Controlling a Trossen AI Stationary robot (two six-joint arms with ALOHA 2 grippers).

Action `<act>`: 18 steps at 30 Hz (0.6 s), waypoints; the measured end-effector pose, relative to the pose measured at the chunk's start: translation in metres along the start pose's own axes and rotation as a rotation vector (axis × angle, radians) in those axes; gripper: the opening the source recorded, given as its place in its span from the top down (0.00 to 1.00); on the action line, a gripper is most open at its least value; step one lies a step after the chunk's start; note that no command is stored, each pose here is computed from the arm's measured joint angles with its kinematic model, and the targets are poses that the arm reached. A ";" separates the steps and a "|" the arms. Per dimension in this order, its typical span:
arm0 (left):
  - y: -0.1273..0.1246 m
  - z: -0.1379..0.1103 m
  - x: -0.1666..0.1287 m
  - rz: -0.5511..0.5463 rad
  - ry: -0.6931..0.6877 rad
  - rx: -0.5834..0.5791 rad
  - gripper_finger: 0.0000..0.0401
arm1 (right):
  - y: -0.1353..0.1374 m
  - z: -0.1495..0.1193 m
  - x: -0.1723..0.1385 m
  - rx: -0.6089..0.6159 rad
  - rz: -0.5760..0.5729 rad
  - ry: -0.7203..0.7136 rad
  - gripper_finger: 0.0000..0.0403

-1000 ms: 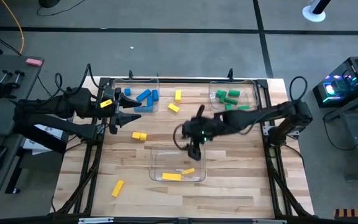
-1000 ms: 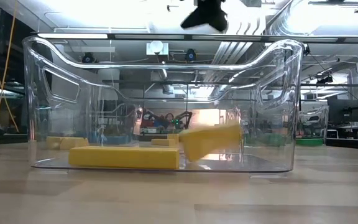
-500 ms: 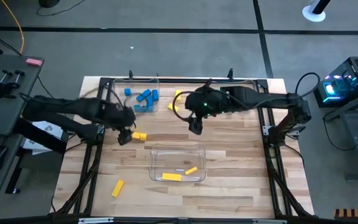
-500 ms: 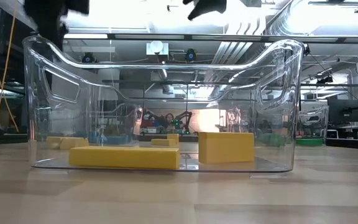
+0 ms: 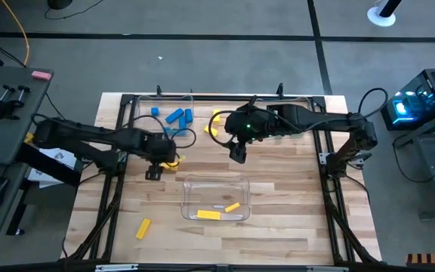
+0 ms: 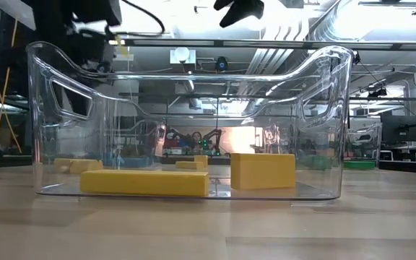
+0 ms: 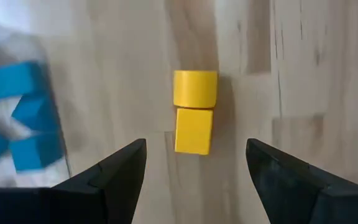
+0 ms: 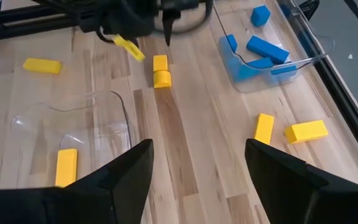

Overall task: Sort blocks
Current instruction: Put the yellow block into the center transparent bin

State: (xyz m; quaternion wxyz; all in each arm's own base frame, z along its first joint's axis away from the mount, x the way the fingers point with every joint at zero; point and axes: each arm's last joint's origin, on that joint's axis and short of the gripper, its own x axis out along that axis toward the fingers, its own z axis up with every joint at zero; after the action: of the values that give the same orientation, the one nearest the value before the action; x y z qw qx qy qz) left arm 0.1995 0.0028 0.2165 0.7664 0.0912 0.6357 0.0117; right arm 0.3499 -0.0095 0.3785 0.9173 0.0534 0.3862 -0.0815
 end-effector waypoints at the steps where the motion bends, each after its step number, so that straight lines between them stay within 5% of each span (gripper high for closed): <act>1: 0.002 0.001 0.004 -0.007 0.021 0.053 0.35 | 0.000 0.000 0.000 0.000 0.000 0.000 0.38; 6: 0.011 0.007 0.026 -0.104 0.094 0.184 0.35 | 0.000 0.000 0.000 0.000 0.001 0.000 0.38; 18: 0.034 0.011 0.051 -0.212 0.091 0.059 0.35 | 0.000 0.000 0.000 0.007 0.001 0.001 0.38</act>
State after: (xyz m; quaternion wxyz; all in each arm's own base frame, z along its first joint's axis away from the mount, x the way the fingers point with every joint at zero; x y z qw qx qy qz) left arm 0.2232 0.0419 0.1743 0.7308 0.0453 0.6759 -0.0842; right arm 0.3499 -0.0095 0.3783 0.9169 0.0568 0.3864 -0.0824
